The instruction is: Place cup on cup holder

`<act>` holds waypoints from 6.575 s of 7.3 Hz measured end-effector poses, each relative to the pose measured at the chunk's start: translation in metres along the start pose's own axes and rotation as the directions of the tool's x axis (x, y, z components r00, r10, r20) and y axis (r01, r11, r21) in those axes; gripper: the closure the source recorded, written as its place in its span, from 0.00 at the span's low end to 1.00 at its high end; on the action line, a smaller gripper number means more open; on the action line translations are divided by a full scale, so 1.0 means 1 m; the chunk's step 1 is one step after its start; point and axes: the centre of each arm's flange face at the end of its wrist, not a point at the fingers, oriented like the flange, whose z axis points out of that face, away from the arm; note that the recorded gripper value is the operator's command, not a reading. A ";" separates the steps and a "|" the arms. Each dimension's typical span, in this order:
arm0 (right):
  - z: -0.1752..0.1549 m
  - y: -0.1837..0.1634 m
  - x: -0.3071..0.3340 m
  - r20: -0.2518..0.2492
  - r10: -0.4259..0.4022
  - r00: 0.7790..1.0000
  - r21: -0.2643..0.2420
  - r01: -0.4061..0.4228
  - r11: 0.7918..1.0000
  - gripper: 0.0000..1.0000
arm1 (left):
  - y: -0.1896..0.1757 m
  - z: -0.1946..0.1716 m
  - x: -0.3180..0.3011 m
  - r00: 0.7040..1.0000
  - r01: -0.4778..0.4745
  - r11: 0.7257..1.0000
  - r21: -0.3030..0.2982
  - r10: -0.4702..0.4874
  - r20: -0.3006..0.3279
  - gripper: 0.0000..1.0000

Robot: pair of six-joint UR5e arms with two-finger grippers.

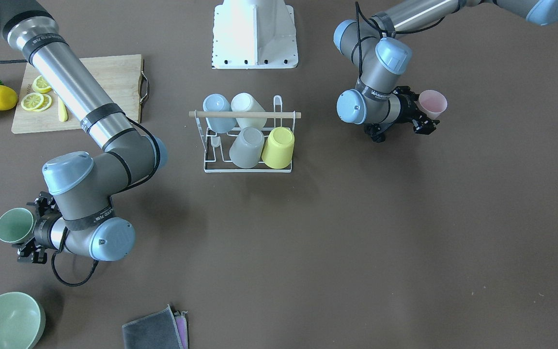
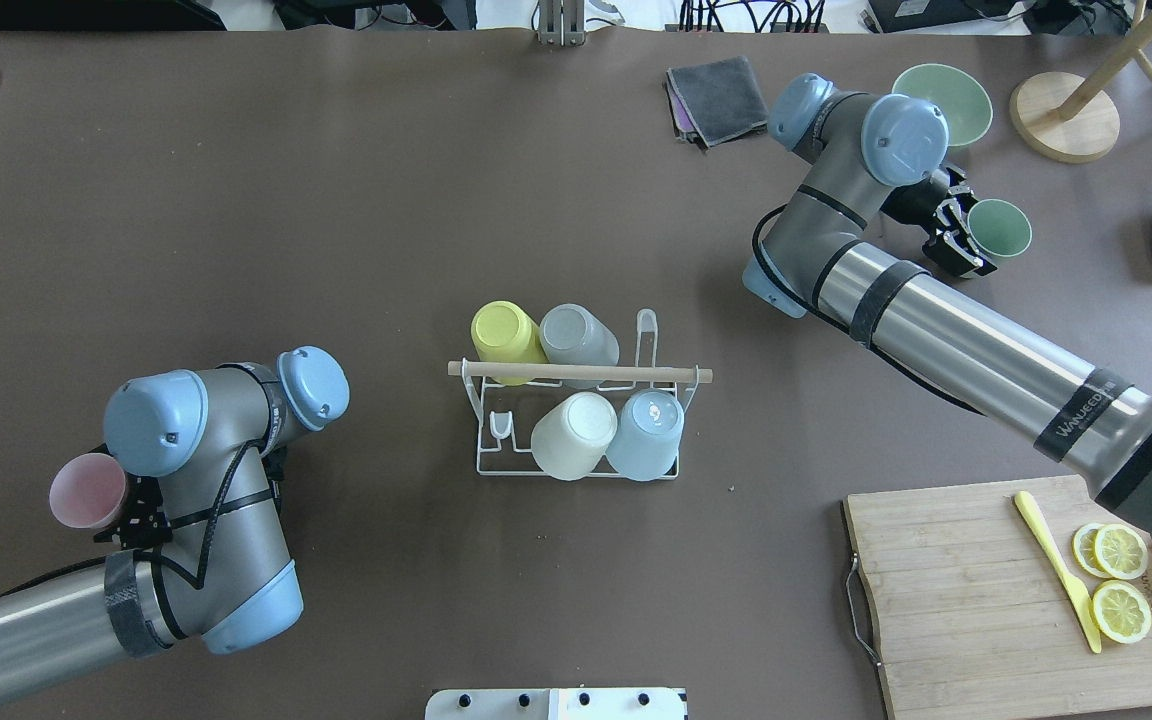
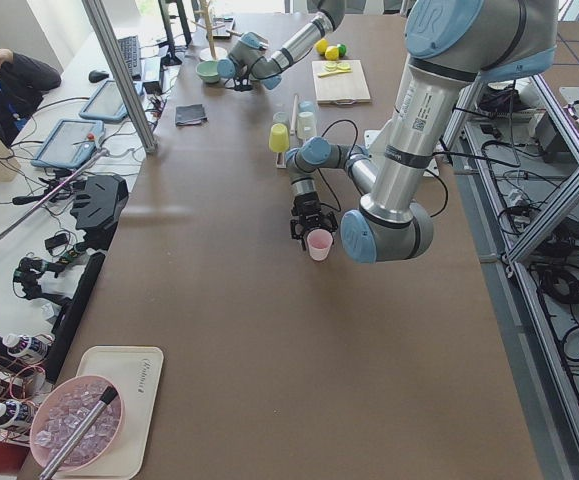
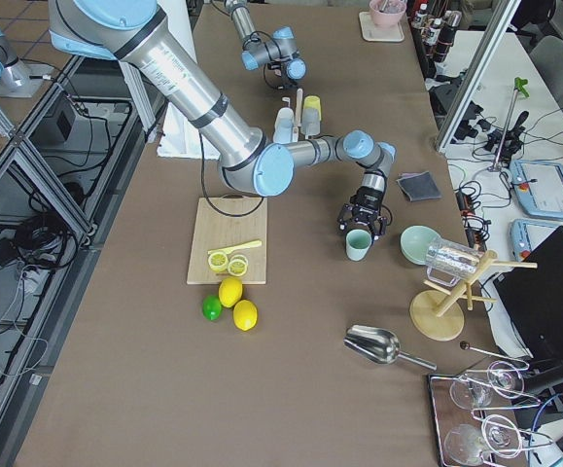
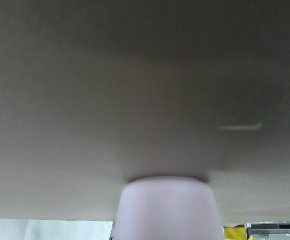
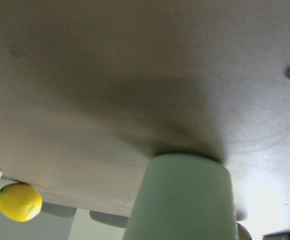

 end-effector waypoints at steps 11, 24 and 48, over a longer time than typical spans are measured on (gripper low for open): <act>-0.082 0.067 0.007 -0.122 0.089 0.989 0.212 -0.062 0.975 0.60 | 0.021 0.017 0.005 1.000 0.008 0.999 0.044 -0.009 0.010 0.47; -0.026 0.196 0.010 0.390 0.299 0.871 0.920 -0.384 -0.081 0.62 | 0.285 -0.156 -0.099 0.920 0.253 0.713 0.653 -0.386 0.064 0.47; -0.100 0.017 -0.250 -0.032 0.140 0.990 0.544 0.135 -0.828 0.68 | 0.119 -0.176 0.070 0.995 -0.094 -0.857 0.507 -0.094 0.025 0.50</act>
